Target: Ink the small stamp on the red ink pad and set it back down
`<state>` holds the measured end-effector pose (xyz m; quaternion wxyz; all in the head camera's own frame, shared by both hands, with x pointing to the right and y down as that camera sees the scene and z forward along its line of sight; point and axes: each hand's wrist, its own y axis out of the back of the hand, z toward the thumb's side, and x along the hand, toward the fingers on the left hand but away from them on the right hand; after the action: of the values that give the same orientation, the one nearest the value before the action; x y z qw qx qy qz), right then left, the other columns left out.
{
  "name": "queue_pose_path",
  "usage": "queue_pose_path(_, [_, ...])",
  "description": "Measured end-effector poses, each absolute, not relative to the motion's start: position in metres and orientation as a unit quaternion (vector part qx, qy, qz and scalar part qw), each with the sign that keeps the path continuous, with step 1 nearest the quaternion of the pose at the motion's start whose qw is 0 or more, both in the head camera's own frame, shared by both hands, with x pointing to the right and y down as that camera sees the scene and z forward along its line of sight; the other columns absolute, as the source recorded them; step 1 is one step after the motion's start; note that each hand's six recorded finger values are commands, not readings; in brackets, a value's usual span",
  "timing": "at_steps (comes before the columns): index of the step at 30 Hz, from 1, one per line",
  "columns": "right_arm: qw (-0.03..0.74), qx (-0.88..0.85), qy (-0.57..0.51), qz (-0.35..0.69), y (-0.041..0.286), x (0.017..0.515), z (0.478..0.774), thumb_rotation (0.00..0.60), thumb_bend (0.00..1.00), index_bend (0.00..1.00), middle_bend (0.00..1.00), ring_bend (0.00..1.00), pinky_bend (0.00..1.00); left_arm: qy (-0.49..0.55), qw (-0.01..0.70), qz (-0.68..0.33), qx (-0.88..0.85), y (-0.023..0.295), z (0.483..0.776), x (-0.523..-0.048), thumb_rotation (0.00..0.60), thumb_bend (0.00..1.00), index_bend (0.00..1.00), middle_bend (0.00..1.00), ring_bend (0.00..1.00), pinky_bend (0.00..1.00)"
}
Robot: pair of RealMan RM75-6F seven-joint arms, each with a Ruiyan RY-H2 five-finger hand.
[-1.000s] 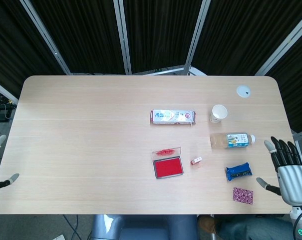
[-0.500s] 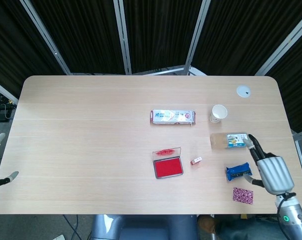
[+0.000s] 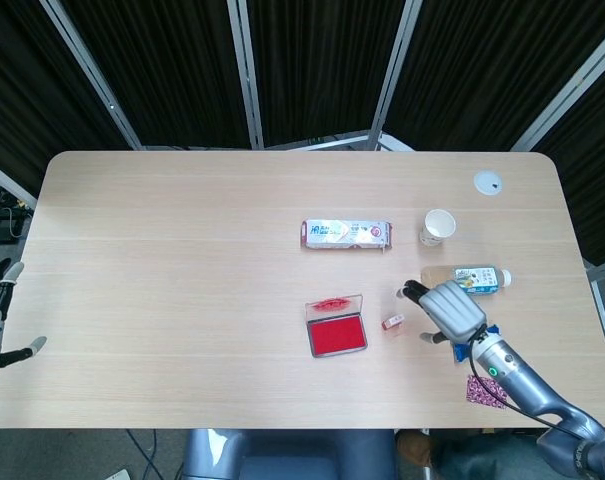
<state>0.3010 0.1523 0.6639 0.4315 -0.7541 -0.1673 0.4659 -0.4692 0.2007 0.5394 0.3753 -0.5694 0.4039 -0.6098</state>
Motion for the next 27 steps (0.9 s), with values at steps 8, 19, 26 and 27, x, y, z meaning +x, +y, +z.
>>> queue_pose_path(8, [0.447,-0.75,-0.128,0.471,0.159,0.299,0.691,0.6,0.17,0.37,0.35,0.81,1.0,0.405,0.37,-0.621,-0.56,0.198,0.545,-0.472,0.6,0.0,0.0,0.0,0.0,0.0])
queue_pose_path(19, [0.459,-0.757,-0.11,0.452,0.162,0.288,0.708,0.6,0.25,0.37,0.35,0.81,1.0,0.404,0.373,-0.617,-0.562,0.198,0.544,-0.469,0.6,0.0,0.0,0.0,0.0,0.0])
queue_pose_path(26, [0.458,-0.758,-0.109,0.452,0.163,0.283,0.715,0.6,0.28,0.37,0.38,0.81,1.0,0.401,0.373,-0.62,-0.562,0.198,0.546,-0.47,0.6,0.0,0.0,0.0,0.0,0.0])
queue_pose_path(27, [0.458,-0.758,-0.109,0.452,0.163,0.283,0.716,0.6,0.28,0.37,0.38,0.81,1.0,0.401,0.373,-0.621,-0.561,0.198,0.547,-0.47,0.6,0.0,0.0,0.0,0.0,0.0])
